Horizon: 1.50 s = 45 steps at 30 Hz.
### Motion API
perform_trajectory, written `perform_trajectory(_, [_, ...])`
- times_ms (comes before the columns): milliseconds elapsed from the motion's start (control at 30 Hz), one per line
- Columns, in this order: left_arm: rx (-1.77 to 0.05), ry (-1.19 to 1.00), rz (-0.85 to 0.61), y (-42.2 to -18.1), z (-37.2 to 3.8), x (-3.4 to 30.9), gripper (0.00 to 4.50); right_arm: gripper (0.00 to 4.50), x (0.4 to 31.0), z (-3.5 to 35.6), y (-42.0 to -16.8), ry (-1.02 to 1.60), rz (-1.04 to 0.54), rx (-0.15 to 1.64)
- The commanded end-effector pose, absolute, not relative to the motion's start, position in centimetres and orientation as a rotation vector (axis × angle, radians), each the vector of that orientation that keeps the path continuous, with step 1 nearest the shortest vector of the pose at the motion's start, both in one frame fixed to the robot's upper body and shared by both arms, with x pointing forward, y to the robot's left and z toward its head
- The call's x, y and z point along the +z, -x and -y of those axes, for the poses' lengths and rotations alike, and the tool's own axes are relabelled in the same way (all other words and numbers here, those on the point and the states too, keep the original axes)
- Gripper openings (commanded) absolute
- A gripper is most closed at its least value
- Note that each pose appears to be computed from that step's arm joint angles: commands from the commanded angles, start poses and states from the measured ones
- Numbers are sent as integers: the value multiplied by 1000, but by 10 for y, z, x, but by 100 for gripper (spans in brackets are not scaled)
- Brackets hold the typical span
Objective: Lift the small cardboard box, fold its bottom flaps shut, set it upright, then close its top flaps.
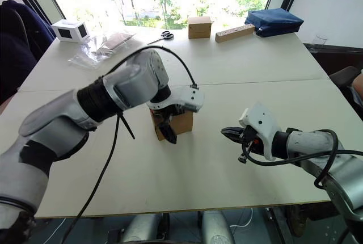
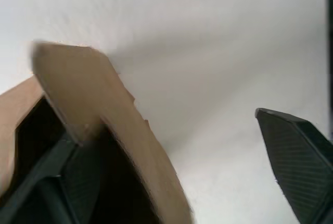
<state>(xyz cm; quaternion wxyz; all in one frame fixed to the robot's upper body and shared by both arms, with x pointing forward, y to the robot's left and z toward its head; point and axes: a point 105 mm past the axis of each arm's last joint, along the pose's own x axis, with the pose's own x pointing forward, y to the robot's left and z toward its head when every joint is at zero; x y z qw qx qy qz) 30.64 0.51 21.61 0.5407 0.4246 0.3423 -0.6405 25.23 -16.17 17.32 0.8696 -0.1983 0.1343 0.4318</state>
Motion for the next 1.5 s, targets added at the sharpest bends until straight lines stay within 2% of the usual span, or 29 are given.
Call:
perform_trajectory(33, [-1569, -854, -627, -310, -9, 268, 445, 0, 183, 158, -256, 377, -238, 962])
perform_trajectory(133, [-1565, -791, -538, -318, -20, 285, 445, 0, 185, 159, -261, 365, -232, 982])
perform_trajectory(300, [-1495, -562, -223, -331, -46, 328, 445, 0, 193, 159, -281, 363, -175, 991])
perform_trajectory(333, [-1414, -494, -100, -337, -58, 337, 445, 0, 194, 160, -287, 353, -165, 993])
perform_trajectory(400, [-1305, -415, 34, -337, -85, 335, 445, 0, 191, 163, -297, 358, -156, 983])
perform_trajectory(500, [-1220, -343, -26, -328, -113, 300, 445, 0, 183, 165, -307, 346, -157, 977])
perform_trajectory(600, [-1089, -166, -65, -317, -140, 267, 378, 0, 178, 162, -314, 334, -146, 997])
perform_trajectory(700, [-1043, -104, -73, -307, -146, 251, 260, 0, 179, 159, -316, 319, -128, 1025])
perform_trajectory(800, [-956, -50, -95, -303, -152, 221, 146, 0, 181, 155, -324, 323, -111, 1047])
perform_trajectory(933, [-942, -36, -129, -300, -149, 194, 3, 0, 186, 144, -334, 329, -95, 1082])
perform_trajectory(1133, [-994, -73, -140, -302, -132, 182, 3, 0, 188, 124, -343, 358, -66, 1149])
perform_trajectory(1500, [-1047, -121, -144, -324, -114, 174, 3, 0, 178, 104, -349, 351, -68, 1229])
